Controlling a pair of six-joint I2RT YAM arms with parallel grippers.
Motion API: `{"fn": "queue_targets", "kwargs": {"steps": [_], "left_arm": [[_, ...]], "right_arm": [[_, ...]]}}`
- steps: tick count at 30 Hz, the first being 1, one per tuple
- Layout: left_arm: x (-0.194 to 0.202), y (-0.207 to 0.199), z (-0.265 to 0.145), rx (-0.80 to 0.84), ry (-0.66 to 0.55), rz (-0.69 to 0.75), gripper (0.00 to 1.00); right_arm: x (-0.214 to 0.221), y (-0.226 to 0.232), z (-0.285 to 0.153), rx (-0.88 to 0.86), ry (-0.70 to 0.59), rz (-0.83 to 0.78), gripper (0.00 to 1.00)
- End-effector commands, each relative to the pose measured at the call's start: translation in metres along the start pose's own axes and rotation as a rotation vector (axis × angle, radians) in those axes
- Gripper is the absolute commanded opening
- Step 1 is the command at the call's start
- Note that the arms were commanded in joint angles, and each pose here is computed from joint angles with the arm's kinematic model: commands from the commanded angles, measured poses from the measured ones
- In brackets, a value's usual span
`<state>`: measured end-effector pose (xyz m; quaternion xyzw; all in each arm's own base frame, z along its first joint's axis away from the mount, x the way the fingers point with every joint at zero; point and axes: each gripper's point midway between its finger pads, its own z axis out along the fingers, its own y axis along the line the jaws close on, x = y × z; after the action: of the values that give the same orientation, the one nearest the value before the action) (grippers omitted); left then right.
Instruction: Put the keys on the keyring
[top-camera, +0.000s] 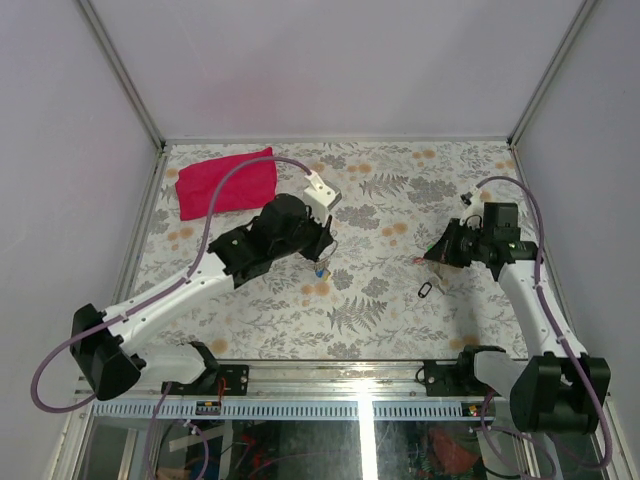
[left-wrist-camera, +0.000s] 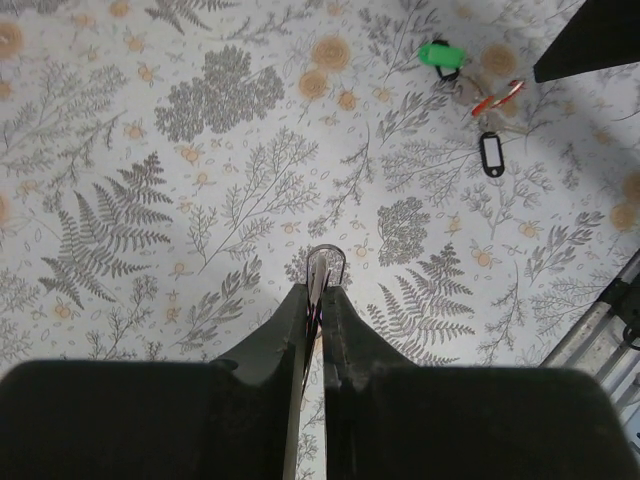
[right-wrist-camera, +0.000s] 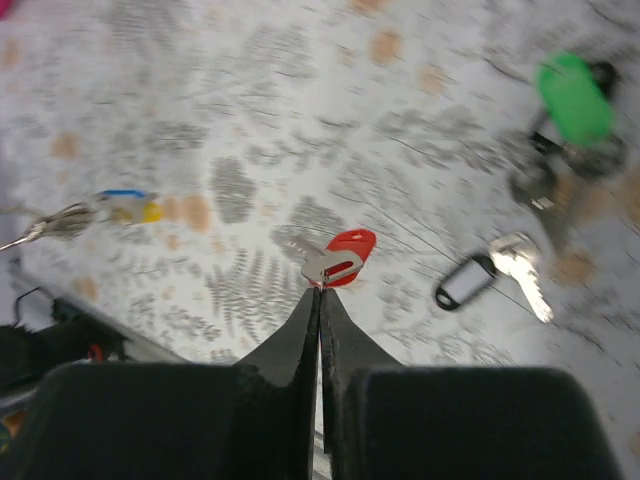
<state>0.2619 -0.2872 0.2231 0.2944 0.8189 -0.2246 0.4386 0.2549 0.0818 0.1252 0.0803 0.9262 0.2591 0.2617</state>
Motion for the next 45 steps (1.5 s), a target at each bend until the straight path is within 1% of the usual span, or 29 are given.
{"fn": "queue_targets", "kwargs": {"steps": [1, 4, 8, 11, 15, 21, 26, 30, 35, 41, 45], "left_arm": [[-0.045, -0.01, -0.014, 0.062, -0.198, 0.043, 0.0], [-0.052, -0.014, -0.019, 0.084, -0.245, 0.053, 0.0], [-0.058, -0.019, -0.021, 0.112, -0.256, 0.065, 0.0], [-0.065, -0.025, -0.028, 0.147, -0.281, 0.083, 0.0], [-0.075, -0.033, -0.042, 0.192, -0.347, 0.111, 0.0], [-0.09, -0.049, -0.064, 0.276, -0.435, 0.169, 0.0], [-0.092, -0.055, -0.074, 0.311, -0.47, 0.215, 0.0], [-0.094, -0.051, -0.077, 0.289, -0.48, 0.236, 0.0], [-0.104, -0.044, -0.079, 0.239, -0.482, 0.28, 0.0], [-0.119, -0.046, -0.076, 0.232, -0.49, 0.31, 0.0], [-0.117, -0.047, -0.072, 0.24, -0.484, 0.304, 0.0]], "right_arm": [[-0.021, 0.076, -0.031, -0.388, -0.131, -0.148, 0.0], [-0.023, 0.101, -0.045, -0.525, -0.187, -0.213, 0.0], [-0.027, 0.129, -0.059, -0.584, -0.308, -0.341, 0.0], [-0.018, 0.158, -0.065, -0.655, -0.398, -0.489, 0.0], [0.0, 0.195, -0.076, -0.785, -0.508, -0.698, 0.0], [0.011, 0.229, -0.087, -0.9, -0.636, -0.982, 0.0], [0.005, 0.248, -0.092, -0.91, -0.693, -1.133, 0.0], [-0.004, 0.259, -0.103, -0.89, -0.767, -1.209, 0.0], [-0.013, 0.26, -0.112, -0.825, -0.82, -1.32, 0.0], [-0.019, 0.256, -0.124, -0.753, -0.896, -1.418, 0.0], [-0.021, 0.257, -0.129, -0.734, -0.916, -1.464, 0.0]]}}
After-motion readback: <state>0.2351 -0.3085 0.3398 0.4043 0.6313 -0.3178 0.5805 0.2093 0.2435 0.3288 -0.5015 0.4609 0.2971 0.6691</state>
